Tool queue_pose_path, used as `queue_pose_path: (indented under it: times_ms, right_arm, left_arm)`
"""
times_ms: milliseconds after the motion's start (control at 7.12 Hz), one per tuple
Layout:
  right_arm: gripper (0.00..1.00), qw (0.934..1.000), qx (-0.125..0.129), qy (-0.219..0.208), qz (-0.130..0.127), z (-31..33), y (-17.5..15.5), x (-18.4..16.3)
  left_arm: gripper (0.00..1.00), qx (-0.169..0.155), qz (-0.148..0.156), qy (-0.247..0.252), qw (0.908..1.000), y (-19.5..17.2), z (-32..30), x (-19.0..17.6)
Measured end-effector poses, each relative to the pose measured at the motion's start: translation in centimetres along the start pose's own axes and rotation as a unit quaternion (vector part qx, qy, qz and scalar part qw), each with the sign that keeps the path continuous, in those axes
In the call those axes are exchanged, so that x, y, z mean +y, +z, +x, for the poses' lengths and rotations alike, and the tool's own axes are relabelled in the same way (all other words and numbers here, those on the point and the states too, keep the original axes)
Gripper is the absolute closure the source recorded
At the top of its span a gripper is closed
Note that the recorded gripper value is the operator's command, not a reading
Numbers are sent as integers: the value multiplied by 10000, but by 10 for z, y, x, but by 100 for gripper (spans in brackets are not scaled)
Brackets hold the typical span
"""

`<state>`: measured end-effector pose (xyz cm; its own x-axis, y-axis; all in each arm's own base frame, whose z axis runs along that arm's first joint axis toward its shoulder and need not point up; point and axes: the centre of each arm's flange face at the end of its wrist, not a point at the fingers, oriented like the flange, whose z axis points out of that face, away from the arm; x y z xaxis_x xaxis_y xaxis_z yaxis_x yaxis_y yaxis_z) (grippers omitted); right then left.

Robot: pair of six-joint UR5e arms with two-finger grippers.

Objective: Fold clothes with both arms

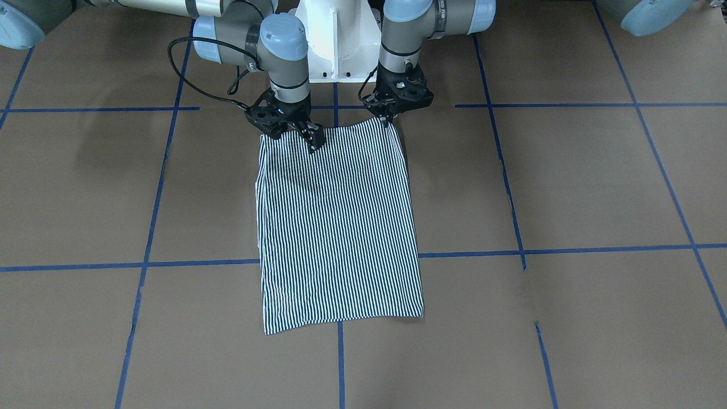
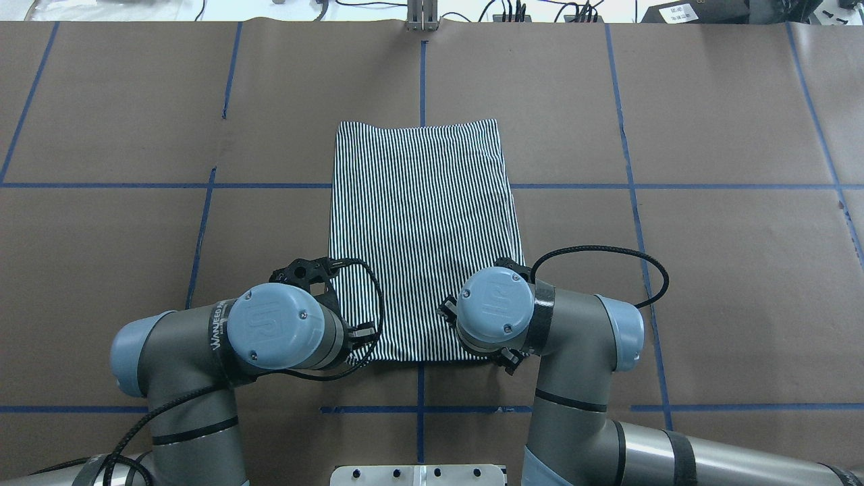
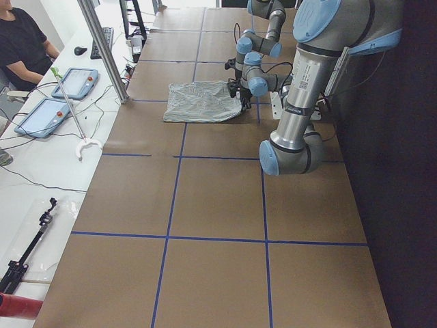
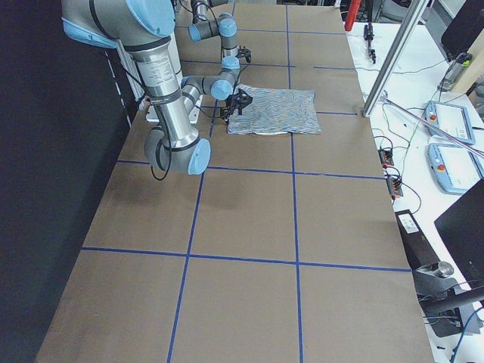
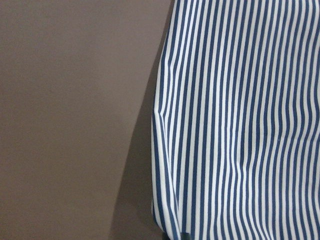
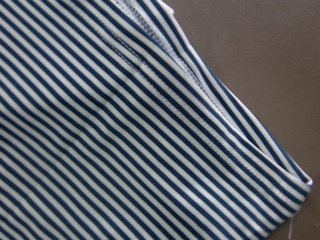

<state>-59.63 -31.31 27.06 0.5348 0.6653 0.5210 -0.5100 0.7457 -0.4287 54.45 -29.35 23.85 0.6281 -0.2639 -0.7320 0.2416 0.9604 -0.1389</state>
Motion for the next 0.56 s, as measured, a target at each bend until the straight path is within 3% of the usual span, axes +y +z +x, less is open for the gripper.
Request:
queue_pose_path:
  times_ms: [140, 421, 562]
  right_arm:
    - [21, 10000, 8, 6, 4, 0, 1, 0]
    - [100, 10000, 14, 16, 11, 0, 1, 0]
    - [100, 10000, 24, 19, 12, 0, 0, 0]
  left_arm:
    - [100, 0, 1, -1, 10000, 0, 0, 0]
    - [100, 1, 6, -4, 10000, 0, 0, -1]
    - [100, 2, 16, -10, 10000, -1, 0, -2]
